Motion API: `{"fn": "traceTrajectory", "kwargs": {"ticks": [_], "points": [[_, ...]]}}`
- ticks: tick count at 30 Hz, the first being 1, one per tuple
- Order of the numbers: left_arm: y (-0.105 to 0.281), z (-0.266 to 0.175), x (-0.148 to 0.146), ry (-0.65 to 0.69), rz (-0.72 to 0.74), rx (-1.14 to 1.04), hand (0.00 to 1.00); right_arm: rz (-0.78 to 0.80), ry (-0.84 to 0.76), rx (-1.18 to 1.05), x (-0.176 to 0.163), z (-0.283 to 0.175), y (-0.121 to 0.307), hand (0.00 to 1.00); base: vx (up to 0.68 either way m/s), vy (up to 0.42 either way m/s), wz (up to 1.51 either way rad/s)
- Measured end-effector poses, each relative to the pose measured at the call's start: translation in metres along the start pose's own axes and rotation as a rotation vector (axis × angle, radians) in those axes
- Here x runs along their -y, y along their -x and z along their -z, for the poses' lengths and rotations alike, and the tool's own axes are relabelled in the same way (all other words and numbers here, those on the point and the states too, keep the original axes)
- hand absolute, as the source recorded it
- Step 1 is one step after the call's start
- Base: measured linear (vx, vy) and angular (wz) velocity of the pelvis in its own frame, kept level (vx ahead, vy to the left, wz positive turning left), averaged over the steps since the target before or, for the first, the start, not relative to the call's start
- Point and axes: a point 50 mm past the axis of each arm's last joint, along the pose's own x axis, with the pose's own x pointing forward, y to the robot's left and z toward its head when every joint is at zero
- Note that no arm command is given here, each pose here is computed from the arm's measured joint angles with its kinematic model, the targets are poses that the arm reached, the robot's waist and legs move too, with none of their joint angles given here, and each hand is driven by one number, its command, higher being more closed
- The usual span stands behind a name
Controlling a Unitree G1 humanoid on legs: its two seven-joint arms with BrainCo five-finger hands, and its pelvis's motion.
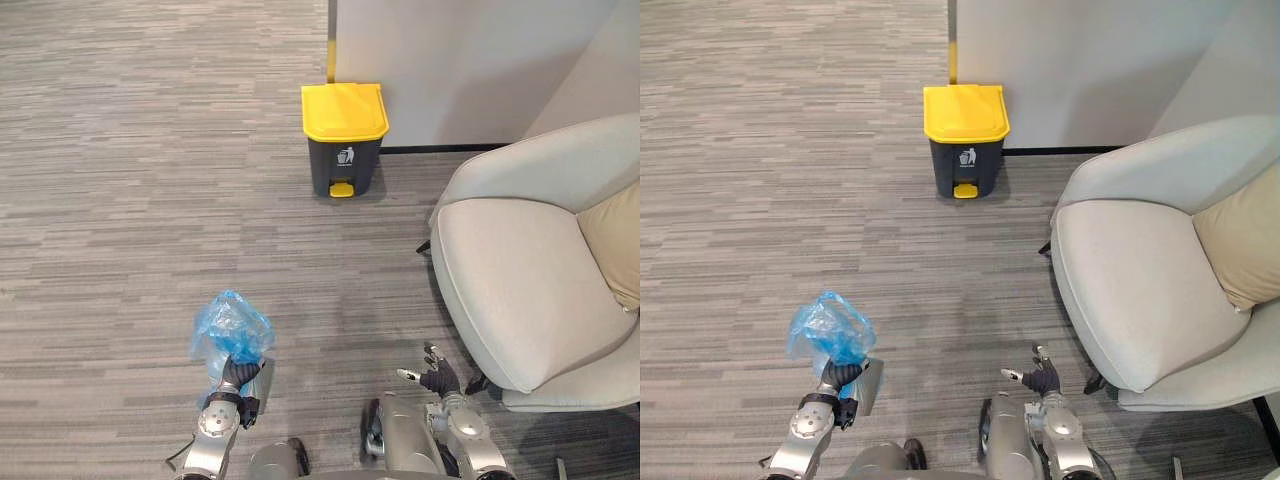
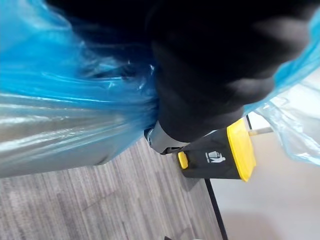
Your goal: Gather rubbish on tea table into small bin, then transfer packed bag to large trash can.
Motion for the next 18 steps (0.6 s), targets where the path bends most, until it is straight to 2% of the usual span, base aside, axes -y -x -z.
{"fn": "traceTrajectory", "kwargs": {"ticks": [4, 9, 13, 18], "points": [[-0.004, -0.002, 0.004, 0.018, 0.006, -0.006, 1.00, 0.019, 0.021, -0.003, 0.011, -0.001, -0.003, 0.00, 0.45, -0.163, -0.04], [0.000, -0.001, 0.018, 0.065, 0.022, -0.011, 1.00, 0.020, -0.015, 0.009, 0.006, 0.003, 0.009, 0.00, 0.34, -0.111, 0.01], [0.003, 0.001, 0.023, 0.076, 0.047, -0.016, 1.00, 0.024, -0.042, 0.019, 0.004, -0.001, 0.007, 0.00, 0.27, 0.055, -0.26], [0.003, 0.002, 0.026, 0.085, 0.050, -0.023, 1.00, 0.062, -0.053, -0.021, 0.013, 0.004, 0.002, 0.00, 0.28, 0.216, -0.41]]}}
